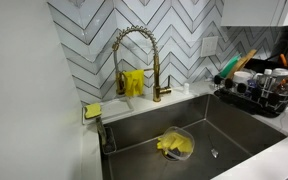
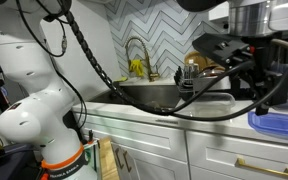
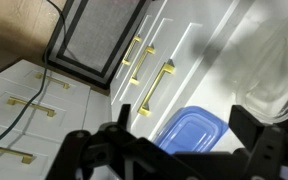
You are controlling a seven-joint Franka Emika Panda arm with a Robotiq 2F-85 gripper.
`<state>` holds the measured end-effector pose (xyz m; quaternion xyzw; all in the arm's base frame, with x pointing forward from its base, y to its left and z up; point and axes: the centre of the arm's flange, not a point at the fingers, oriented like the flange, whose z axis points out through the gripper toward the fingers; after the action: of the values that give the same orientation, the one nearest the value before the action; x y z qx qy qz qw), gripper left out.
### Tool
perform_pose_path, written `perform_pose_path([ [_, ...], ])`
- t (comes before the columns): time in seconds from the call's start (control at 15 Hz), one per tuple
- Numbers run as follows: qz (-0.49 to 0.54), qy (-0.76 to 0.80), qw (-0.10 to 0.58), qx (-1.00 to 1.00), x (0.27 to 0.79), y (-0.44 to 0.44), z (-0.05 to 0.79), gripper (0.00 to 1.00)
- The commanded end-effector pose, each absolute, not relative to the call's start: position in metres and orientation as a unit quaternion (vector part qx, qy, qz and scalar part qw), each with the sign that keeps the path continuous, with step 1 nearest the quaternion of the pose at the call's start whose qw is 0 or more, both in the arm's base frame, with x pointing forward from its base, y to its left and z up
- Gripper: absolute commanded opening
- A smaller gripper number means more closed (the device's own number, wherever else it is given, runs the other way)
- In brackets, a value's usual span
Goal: Put the blue lid on the lunch box
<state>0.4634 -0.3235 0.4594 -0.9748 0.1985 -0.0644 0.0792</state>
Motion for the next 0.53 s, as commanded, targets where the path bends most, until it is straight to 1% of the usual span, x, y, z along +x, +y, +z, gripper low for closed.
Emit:
perform_pose_path([
  [0.0, -0.063, 0.199, 0.078, -0.975, 0.466, -0.325, 0.458, 1.00],
  [0.2, -0.065, 0.198, 0.076, -0.975, 0.468, -0.326, 0.460, 1.00],
  [0.27, -0.062, 0.214, 0.078, -0.972, 0.476, -0.338, 0.450, 1.00],
  [0.4, -0.066, 0.220, 0.088, -0.969, 0.487, -0.351, 0.440, 1.00],
  [0.47, -0.066, 0.224, 0.106, -0.967, 0.493, -0.357, 0.434, 1.00],
])
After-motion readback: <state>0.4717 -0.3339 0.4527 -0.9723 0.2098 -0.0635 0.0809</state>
